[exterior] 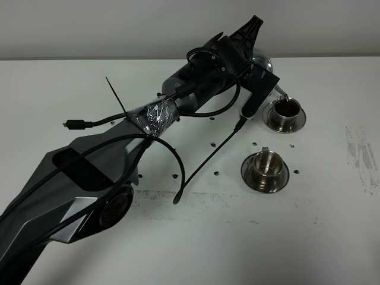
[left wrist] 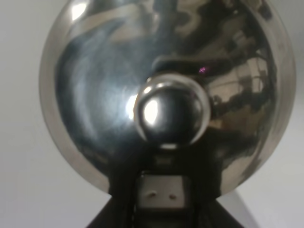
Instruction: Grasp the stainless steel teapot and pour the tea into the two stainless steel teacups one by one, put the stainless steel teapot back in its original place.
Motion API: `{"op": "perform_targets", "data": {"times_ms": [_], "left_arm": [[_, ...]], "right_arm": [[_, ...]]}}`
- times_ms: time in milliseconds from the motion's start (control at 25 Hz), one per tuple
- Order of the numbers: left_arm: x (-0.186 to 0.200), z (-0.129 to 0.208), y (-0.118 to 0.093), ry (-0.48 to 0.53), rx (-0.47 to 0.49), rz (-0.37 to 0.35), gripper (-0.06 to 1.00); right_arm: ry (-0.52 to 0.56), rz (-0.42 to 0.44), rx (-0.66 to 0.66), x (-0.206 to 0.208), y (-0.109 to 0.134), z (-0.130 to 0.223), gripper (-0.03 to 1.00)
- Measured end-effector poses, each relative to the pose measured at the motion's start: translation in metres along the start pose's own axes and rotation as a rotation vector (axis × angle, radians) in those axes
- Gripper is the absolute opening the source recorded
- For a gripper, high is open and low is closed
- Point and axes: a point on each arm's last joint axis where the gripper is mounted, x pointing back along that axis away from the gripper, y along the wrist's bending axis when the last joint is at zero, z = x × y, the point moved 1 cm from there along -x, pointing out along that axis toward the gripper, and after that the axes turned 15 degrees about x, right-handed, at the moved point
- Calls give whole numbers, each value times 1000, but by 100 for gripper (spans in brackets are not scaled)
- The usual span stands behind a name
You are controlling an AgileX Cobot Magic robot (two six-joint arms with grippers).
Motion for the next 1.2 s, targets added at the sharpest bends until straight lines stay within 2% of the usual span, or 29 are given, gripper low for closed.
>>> {"op": "perform_targets", "data": {"times_ms": [320, 520, 680, 840, 920, 1080, 1200], "left_arm": [[4, 15, 2, -8, 109, 65, 19], [4, 23, 1, -21, 210, 94, 19], [7, 27, 1, -41, 329, 134, 19], [21, 31, 9, -64, 485, 183, 19], [32, 36, 14, -67, 530, 199, 19], [55, 44, 2, -59, 560, 257, 19], [73, 51, -14, -61, 666, 320, 19]], "right_arm": [[-1, 0, 0, 0, 0, 0, 39], [-1, 0, 0, 0, 0, 0, 39], [-1, 0, 0, 0, 0, 0, 39], [0, 0, 0, 0, 0, 0, 39], [0, 0, 0, 0, 0, 0, 39], [-1, 0, 0, 0, 0, 0, 39], [-1, 0, 0, 0, 0, 0, 39]]}}
